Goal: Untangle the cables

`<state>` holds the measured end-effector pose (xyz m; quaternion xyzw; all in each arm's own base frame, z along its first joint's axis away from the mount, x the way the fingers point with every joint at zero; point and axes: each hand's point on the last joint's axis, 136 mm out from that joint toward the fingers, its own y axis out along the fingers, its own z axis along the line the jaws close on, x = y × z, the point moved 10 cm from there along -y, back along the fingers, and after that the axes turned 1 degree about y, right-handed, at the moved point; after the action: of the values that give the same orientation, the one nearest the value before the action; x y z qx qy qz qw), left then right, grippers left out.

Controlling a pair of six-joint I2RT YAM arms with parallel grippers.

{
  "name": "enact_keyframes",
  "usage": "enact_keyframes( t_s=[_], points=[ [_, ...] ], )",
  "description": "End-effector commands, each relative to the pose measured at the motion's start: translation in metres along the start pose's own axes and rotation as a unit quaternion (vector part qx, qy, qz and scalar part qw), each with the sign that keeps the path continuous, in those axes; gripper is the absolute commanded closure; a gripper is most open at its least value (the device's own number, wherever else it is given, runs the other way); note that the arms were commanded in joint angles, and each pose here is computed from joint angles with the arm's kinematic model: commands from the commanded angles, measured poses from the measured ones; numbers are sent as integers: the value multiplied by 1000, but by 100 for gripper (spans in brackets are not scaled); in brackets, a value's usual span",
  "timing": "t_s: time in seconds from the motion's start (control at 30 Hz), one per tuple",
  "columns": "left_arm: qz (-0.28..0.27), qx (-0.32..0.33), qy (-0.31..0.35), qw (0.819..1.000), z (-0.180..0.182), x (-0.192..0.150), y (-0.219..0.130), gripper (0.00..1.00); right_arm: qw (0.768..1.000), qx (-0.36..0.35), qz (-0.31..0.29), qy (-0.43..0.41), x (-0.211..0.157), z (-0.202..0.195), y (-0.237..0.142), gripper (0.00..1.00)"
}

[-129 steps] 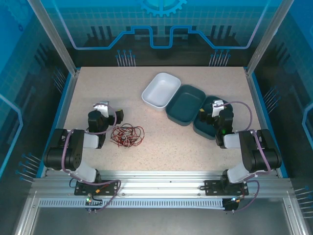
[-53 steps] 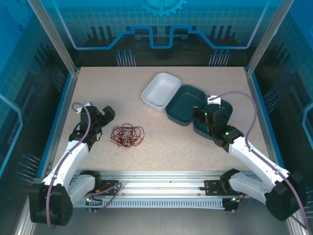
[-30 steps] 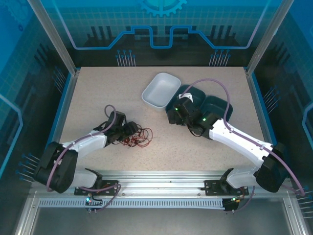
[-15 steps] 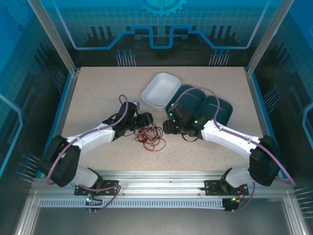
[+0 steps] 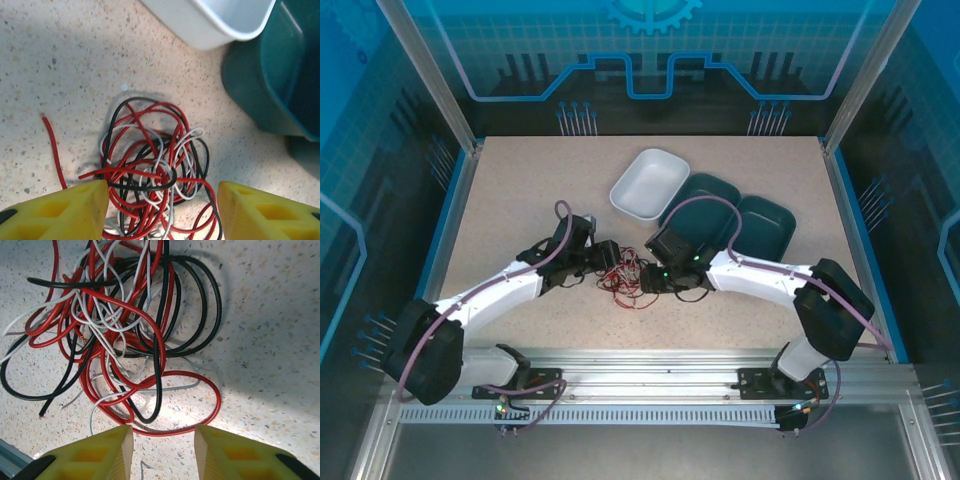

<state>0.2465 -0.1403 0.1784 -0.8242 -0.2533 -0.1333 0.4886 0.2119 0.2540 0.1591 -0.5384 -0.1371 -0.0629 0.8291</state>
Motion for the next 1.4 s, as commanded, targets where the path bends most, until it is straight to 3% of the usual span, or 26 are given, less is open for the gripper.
enact_keyframes(
  t_s=[0.0,0.37,0.53,0.7,1.07,1.37],
  points=[
    [25,-3,24,999,1,-5,6,41,1000,14,13,15,-4,4,10,65],
    [38,-11,22,999,2,-7,24,49,1000,9,23,19,-2,6,30,71],
    [39,-13,22,999,2,-7,28,58,1000,6,21,13,1,8,26,91],
    [45,-6,22,999,5,-9,34,64,1000,-4,-10,-2,5,11,-3,98],
    [52,17,11,998,11,-12,44,76,994,31,-90,-61,19,32,-66,100],
    [46,34,10,998,14,-13,42,81,972,74,-178,-136,26,58,-129,100]
  ],
)
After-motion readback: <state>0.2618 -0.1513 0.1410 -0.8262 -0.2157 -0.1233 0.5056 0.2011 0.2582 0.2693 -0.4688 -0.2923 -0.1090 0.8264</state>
